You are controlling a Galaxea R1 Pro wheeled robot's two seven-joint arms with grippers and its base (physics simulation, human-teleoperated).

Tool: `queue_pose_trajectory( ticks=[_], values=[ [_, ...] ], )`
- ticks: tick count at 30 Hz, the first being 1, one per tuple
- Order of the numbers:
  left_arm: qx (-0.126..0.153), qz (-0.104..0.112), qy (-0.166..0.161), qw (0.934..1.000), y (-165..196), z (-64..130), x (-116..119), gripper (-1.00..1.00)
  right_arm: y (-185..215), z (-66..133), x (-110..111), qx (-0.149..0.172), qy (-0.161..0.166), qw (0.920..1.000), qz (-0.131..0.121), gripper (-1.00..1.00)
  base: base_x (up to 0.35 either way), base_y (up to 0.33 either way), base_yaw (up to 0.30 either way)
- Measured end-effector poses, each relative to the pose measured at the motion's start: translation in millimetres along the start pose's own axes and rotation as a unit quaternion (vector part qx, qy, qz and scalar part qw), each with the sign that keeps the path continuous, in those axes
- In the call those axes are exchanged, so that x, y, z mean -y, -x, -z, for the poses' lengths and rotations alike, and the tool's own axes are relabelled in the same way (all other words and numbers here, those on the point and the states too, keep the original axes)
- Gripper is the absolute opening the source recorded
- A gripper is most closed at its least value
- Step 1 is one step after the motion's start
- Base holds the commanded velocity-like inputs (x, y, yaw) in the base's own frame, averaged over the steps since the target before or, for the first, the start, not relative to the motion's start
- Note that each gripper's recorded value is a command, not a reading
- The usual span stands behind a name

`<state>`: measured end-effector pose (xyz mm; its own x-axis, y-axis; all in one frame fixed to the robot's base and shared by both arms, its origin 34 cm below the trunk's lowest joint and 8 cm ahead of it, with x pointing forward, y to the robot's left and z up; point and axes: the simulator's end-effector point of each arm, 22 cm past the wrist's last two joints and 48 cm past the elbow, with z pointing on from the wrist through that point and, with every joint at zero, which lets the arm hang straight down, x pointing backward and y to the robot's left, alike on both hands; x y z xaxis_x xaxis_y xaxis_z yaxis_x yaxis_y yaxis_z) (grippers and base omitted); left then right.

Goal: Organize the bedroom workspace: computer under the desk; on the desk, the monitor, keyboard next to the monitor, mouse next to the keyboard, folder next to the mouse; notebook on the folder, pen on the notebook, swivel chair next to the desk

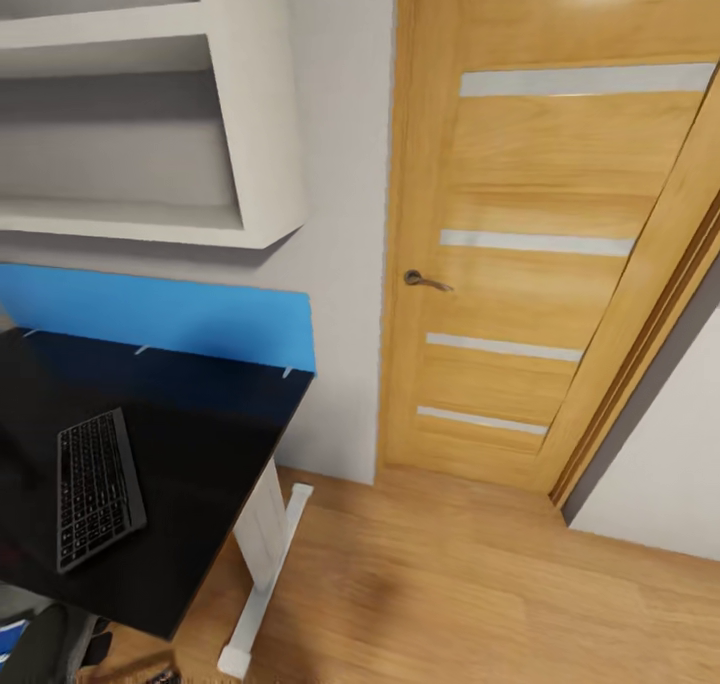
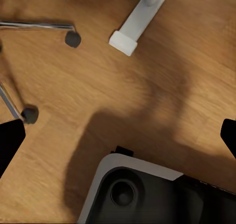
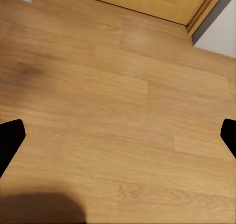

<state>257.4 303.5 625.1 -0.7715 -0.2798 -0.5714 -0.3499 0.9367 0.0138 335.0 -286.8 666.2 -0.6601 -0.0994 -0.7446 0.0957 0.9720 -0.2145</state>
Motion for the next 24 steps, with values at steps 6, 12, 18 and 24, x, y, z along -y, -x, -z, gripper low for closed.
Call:
queue_pose_trajectory(
  ticks=[6,12,18,24],
  values=[
    [-0.016,-0.002,-0.001,0.9999,-7.9,0.6,0.6,1.0,-3.8,-0.7,2.6,-0.009,-0.003,1.0,0.002,1.0,0.0,0.0,0.276],
    [-0.025,-0.003,-0.002,0.9997,-12.2,1.1,0.2,1.0,5.9,-17.4,6.0,-0.013,-0.006,0.9999,0.008,1.0,0.0,0.0,0.264],
    [-0.086,-0.011,-0.007,0.9962,-39.0,3.9,2.7,1.0,1.9,-30.5,6.6,-0.042,-0.002,0.9989,0.02,1.0,0.0,0.0,0.26],
    [-0.11,-0.015,-0.007,0.9938,-49.4,5.8,1.0,1.0,-0.7,-30.3,5.2,-0.047,0.001,0.9987,0.021,1.0,0.0,0.0,0.259]
  ],
)
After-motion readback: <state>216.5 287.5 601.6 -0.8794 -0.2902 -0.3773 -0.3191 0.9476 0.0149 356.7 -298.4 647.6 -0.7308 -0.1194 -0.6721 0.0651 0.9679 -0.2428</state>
